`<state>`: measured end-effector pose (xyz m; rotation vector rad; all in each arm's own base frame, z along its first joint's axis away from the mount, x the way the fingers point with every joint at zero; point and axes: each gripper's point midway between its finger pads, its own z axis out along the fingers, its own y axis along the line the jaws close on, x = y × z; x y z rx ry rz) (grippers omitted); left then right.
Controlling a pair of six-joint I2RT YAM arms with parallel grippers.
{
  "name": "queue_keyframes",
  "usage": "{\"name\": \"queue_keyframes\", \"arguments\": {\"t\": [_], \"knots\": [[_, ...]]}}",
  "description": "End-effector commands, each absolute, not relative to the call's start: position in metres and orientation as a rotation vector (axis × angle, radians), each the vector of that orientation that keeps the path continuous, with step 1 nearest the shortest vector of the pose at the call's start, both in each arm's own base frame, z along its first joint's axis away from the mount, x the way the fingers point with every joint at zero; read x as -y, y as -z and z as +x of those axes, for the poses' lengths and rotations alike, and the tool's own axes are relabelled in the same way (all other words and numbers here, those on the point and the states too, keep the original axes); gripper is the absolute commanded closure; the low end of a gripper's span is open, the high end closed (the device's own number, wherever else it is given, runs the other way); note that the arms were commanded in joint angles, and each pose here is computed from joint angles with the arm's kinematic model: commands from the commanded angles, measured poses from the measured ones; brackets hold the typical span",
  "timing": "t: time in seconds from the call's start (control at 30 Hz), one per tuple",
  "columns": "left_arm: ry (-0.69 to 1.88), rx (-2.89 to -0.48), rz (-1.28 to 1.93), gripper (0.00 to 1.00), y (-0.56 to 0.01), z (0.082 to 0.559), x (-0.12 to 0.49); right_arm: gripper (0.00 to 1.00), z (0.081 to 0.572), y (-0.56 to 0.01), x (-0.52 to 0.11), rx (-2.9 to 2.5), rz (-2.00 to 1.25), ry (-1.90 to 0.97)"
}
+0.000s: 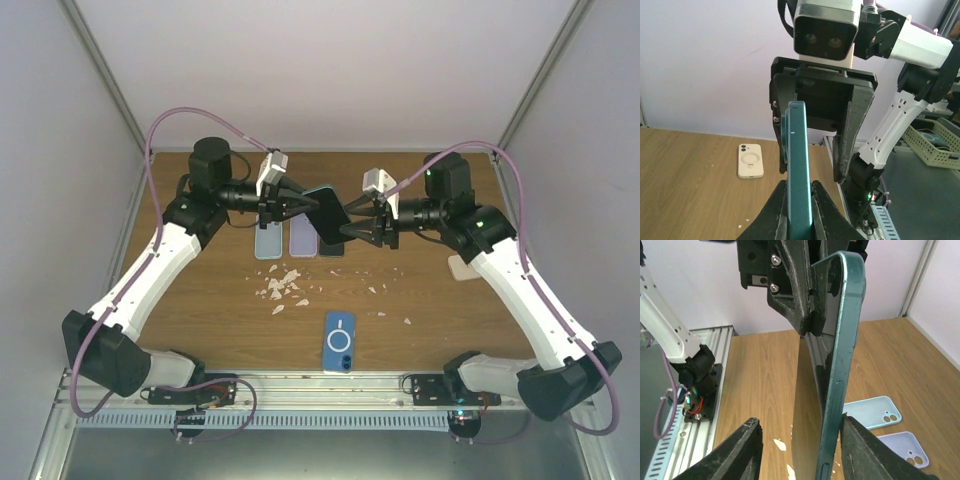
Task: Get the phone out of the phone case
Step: Place the phone at the center of the board.
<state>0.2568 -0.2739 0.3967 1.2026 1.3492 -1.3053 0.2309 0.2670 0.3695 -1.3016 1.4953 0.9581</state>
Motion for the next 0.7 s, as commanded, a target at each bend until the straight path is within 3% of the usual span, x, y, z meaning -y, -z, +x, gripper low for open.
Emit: {"name": "queue_keyframes", "arguments": {"t": [0.0, 0.23, 0.43, 0.57, 0.67], "knots": [[1.235, -1.273, 1.275, 1.00, -0.403, 0.251, 0.281, 0.59, 0.239, -0.354, -0.266, -1.569, -1.284, -0.966], [1.179, -1.310, 1.301, 1.00, -0.391, 0.255, 0.295, 0.73, 0.244, -0.344, -0.269, -1.602, -1.304, -0.950], [1.120, -1.327, 1.323, 1.00, -0.383, 0.256, 0.303, 0.96, 0.249, -0.335, -0.270, -1.637, -1.301, -0.924], [1.080, -1.376, 1.285, 0.85, -0.378, 0.268, 0.304, 1.00, 0.251, -0.328, -0.270, -1.665, -1.289, -0.948], [1.065, -1.400, 1.251, 0.62, -0.378, 0.274, 0.302, 1.00, 0.255, -0.323, -0.268, -1.689, -1.271, -0.961]]}}
